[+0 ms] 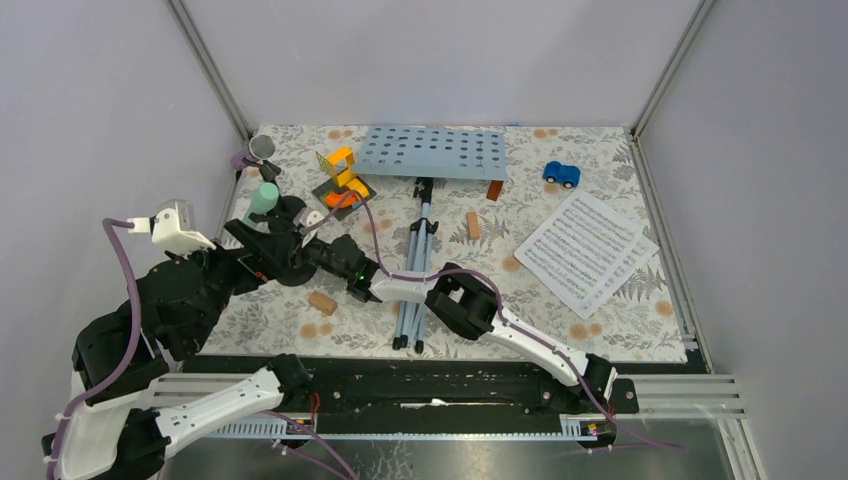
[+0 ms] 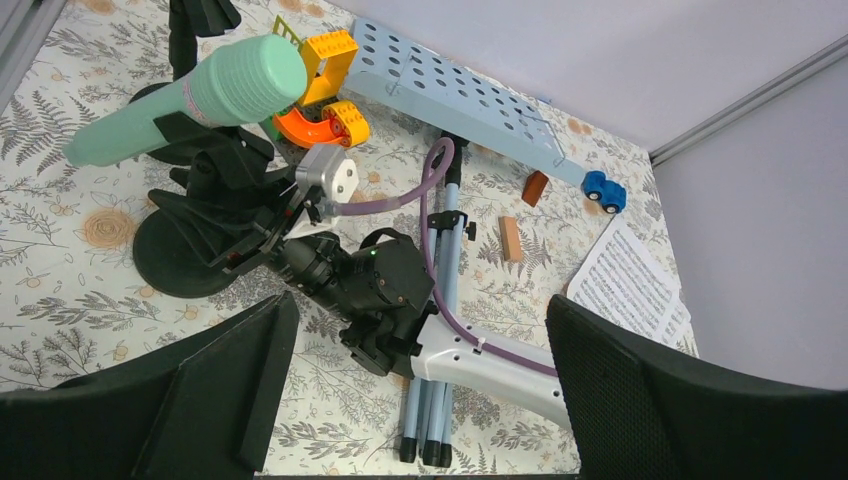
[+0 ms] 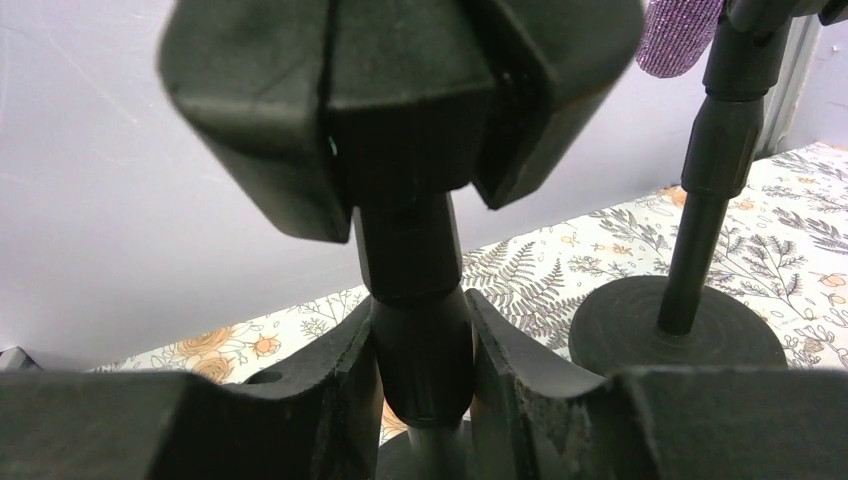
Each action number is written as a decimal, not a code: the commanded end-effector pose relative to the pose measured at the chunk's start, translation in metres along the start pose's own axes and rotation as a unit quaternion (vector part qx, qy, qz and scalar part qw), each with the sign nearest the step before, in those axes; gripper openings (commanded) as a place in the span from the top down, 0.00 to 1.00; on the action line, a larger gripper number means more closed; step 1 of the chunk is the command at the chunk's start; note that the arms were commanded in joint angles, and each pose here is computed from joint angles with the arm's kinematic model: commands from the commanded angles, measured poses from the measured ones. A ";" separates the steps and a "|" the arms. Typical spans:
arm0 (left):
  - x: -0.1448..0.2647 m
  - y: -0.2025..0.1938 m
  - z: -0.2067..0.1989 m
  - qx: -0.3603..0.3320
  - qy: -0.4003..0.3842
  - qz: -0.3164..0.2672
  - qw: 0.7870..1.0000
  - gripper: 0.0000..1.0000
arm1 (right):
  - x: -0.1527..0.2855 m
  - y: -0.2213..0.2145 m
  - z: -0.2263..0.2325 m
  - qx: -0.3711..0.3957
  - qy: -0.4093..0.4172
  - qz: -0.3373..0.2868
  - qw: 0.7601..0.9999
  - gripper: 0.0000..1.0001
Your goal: Pack up the instrument practice props
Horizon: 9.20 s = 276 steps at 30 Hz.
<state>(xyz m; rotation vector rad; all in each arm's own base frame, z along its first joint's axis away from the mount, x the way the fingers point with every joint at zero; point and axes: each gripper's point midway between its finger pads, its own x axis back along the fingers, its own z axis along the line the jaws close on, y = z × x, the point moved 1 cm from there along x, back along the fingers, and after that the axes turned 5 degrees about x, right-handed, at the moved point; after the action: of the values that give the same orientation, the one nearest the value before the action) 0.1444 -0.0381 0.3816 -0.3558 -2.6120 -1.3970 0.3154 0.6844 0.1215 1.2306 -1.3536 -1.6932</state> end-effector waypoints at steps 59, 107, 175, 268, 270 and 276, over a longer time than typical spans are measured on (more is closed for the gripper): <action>-0.045 -0.081 -0.107 -0.080 -0.227 0.100 0.965 0.01 | 0.352 0.180 -0.150 0.111 -0.349 -0.015 0.931 1.00; -0.112 -0.142 -0.178 -0.349 -0.450 -0.154 0.807 0.01 | 0.441 0.194 -0.054 0.054 -0.178 0.068 0.980 0.11; -0.198 -0.194 -0.208 -0.454 -0.443 -0.148 0.759 0.93 | 0.378 0.242 -0.136 0.183 -0.293 0.002 0.938 0.09; -0.107 -0.138 -0.158 -0.101 -0.317 0.149 0.931 1.00 | 0.384 0.301 -0.049 0.034 -0.090 0.069 0.993 0.09; -0.111 -0.150 -0.151 -0.090 -0.304 0.165 0.934 1.00 | 0.387 0.299 -0.054 0.051 -0.100 0.084 0.990 0.08; -0.119 -0.175 -0.140 -0.069 -0.280 0.198 0.937 1.00 | 0.399 0.284 -0.101 0.072 -0.224 0.158 0.959 0.10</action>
<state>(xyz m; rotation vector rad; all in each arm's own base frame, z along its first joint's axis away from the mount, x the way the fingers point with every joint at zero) 0.2095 -0.2619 0.2876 -1.4469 -2.5440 -1.5984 0.2143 0.2386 0.2768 0.8678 -1.6568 -1.6654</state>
